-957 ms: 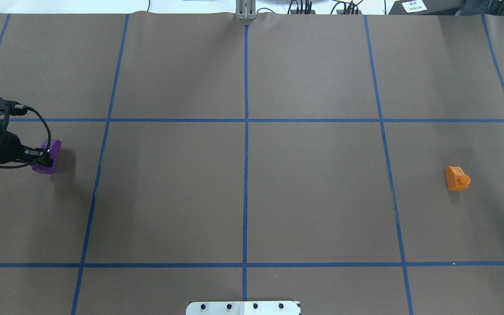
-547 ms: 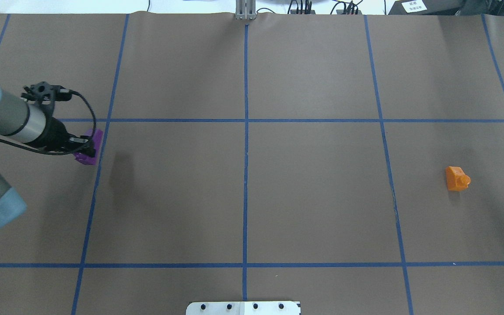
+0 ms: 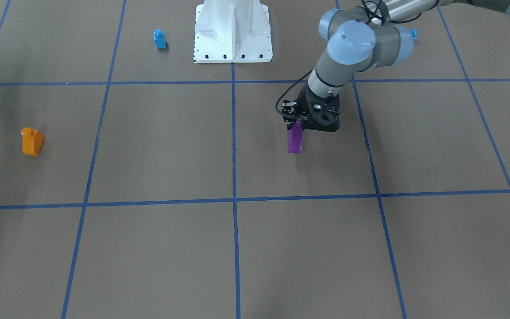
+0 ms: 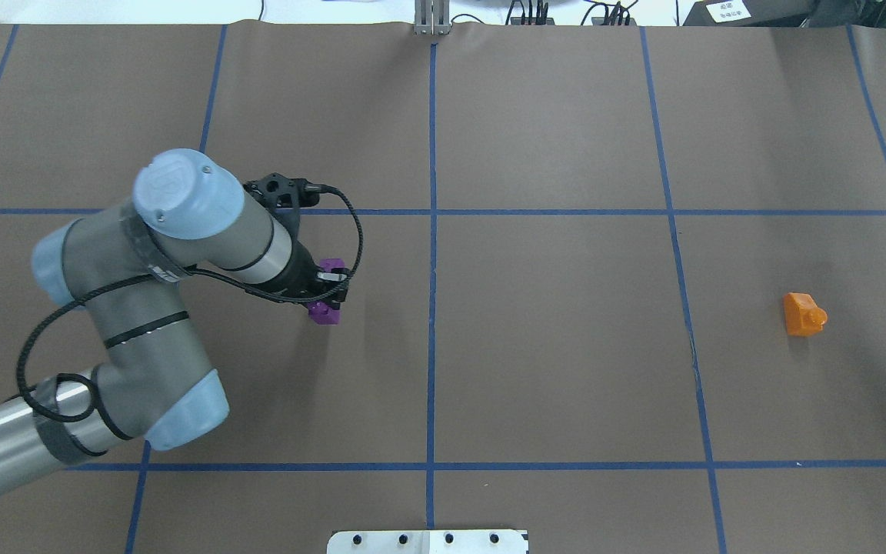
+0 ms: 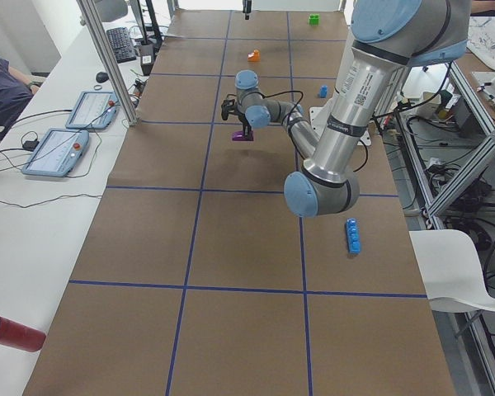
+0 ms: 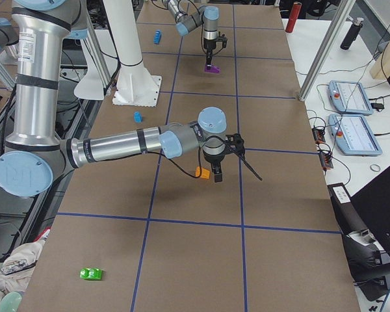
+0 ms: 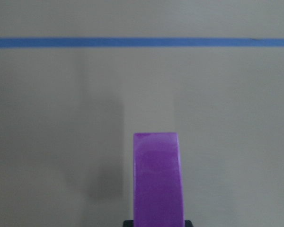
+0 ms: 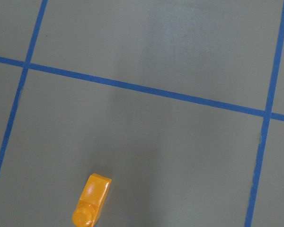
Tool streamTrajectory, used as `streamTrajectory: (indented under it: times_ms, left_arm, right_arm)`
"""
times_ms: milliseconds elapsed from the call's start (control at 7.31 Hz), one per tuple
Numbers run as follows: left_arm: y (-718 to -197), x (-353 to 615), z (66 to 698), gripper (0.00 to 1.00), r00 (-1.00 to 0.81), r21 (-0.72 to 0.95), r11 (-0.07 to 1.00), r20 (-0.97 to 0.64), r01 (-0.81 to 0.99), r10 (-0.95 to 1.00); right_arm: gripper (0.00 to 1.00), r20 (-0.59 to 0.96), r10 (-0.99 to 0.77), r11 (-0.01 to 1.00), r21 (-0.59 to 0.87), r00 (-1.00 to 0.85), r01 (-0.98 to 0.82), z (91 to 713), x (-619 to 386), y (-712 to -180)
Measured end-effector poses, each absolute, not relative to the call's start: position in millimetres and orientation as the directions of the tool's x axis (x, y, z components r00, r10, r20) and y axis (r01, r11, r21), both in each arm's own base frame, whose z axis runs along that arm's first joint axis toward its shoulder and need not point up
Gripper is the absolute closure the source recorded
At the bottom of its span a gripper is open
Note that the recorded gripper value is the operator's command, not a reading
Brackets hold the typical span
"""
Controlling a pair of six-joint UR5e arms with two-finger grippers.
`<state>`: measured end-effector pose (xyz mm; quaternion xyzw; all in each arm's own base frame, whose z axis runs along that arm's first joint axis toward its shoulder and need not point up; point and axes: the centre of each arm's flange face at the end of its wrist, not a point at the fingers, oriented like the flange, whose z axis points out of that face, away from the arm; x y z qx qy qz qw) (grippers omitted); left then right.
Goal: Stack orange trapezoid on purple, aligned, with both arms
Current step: 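Carry the purple trapezoid with the left gripper to the table center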
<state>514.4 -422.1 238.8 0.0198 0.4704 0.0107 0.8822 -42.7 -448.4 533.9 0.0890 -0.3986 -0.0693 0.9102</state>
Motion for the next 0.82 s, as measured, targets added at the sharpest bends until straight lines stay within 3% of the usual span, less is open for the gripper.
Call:
streamTrajectory:
  times_ms: [410,821]
  left_arm:
    - [-411.3,613.3,175.2,1.00,0.593,0.004,0.998,-0.805,0.061,-0.033]
    - [-402.7,640.4,166.4,1.00,0.612,0.020,0.996,-0.790,0.088,-0.038]
  right_arm:
    - [0.00,0.714,-0.197,0.975,0.217,0.672,0.054,533.6,-42.2,-448.1]
    - [0.00,0.714,-0.196,0.975,0.217,0.672,0.054,533.8,-42.1,-448.0]
